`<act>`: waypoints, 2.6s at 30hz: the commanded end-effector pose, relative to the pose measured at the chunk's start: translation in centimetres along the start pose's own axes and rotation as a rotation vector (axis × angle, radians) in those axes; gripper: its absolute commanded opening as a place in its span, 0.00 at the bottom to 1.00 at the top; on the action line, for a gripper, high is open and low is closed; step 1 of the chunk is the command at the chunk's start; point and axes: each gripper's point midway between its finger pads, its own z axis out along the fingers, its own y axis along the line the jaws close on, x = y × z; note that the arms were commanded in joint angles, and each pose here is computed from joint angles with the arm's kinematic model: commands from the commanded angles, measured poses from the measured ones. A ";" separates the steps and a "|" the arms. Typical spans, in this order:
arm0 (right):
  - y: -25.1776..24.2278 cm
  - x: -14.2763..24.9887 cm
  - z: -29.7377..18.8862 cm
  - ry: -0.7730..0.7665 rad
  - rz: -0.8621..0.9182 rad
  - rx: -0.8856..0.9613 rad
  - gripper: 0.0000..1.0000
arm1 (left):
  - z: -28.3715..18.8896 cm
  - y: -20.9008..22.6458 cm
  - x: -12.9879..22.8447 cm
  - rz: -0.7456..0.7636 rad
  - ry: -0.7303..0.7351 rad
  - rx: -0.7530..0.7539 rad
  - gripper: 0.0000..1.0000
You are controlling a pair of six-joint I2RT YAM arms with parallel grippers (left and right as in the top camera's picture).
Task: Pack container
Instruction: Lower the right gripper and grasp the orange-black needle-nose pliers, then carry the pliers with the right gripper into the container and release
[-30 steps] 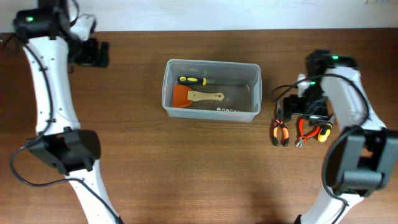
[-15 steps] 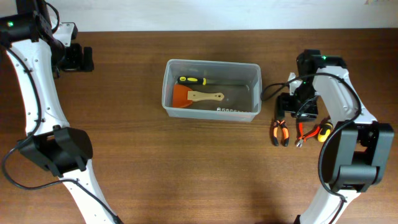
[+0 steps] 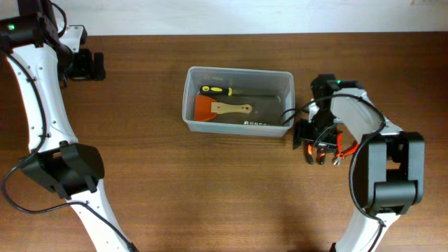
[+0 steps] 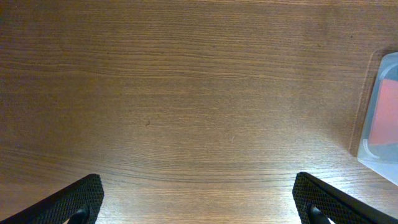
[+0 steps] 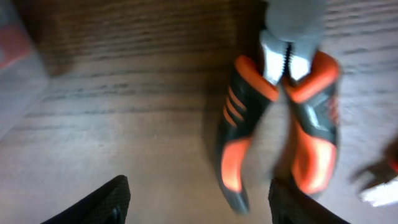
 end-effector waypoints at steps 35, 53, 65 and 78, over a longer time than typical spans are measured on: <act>-1.9 -4.4 -11.2 -0.410 -0.085 0.103 0.04 | 0.1 0.3 0.1 -0.016 0.004 -0.008 0.99; 17.0 -0.7 -18.8 -0.647 -1.455 0.218 0.04 | 0.1 0.3 0.1 -0.016 0.004 -0.008 0.99; 23.2 -4.6 -14.7 -0.746 -1.610 0.138 0.04 | 0.1 0.3 0.1 -0.016 0.004 -0.008 0.99; 26.1 -5.0 -6.1 -0.622 -1.666 -0.111 0.04 | 0.1 0.3 0.1 -0.016 0.004 -0.008 0.99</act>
